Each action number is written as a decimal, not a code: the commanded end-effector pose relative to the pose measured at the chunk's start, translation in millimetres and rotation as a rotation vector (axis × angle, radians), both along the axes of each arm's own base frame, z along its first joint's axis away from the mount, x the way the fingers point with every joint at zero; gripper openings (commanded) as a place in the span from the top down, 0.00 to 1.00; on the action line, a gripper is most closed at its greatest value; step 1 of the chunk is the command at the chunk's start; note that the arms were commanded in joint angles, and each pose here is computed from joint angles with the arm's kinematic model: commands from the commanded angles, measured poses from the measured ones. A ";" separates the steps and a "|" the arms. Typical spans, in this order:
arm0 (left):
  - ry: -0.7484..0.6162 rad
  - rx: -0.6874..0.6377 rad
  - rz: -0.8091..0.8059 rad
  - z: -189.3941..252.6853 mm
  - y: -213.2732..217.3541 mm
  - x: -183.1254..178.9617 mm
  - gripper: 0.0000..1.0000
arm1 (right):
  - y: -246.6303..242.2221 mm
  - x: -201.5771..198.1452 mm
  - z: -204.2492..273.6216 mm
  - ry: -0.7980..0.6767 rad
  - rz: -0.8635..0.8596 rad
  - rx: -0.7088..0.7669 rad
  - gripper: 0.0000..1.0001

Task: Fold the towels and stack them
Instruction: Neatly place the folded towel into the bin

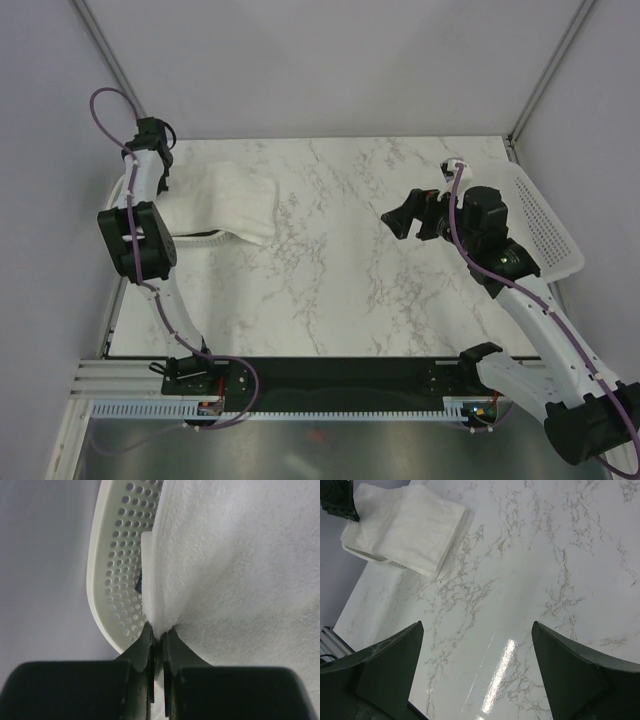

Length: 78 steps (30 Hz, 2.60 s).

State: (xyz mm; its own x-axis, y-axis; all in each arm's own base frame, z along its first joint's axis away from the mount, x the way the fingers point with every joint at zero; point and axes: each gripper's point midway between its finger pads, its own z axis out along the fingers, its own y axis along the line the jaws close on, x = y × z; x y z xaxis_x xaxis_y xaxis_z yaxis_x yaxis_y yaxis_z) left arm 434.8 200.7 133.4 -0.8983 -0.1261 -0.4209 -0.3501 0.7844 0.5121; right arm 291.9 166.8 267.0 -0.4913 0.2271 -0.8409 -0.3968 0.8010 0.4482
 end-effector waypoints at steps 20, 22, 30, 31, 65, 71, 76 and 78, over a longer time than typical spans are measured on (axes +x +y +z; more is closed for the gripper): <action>-0.003 0.237 0.143 28.1 81.1 -6.9 0.98 | -3.9 2.7 6.1 -0.037 -0.025 -0.050 0.02; -0.005 0.224 0.142 24.6 82.2 -5.3 0.98 | -2.7 1.8 6.5 -0.040 -0.020 -0.051 0.02; 0.015 0.223 0.140 13.1 87.2 -1.3 0.98 | -2.6 3.9 3.3 -0.031 -0.023 -0.060 0.02; 0.015 0.229 0.144 14.2 88.7 -1.6 0.98 | -2.2 4.1 2.7 -0.028 -0.023 -0.061 0.02; -0.416 0.039 0.039 103.4 -5.6 55.3 0.00 | -9.4 9.8 -1.3 0.012 -0.101 -0.050 0.02; -0.580 -0.327 -0.248 134.4 -131.8 85.3 0.00 | -23.3 12.2 -3.9 0.018 -0.175 -0.084 0.02; -0.584 -0.507 -0.601 166.1 -287.0 54.6 0.00 | -37.9 12.6 19.5 0.000 -0.237 -0.126 0.02; -0.679 -0.634 -0.751 208.6 -334.9 19.1 0.00 | -43.6 13.5 25.8 -0.010 -0.266 -0.133 0.02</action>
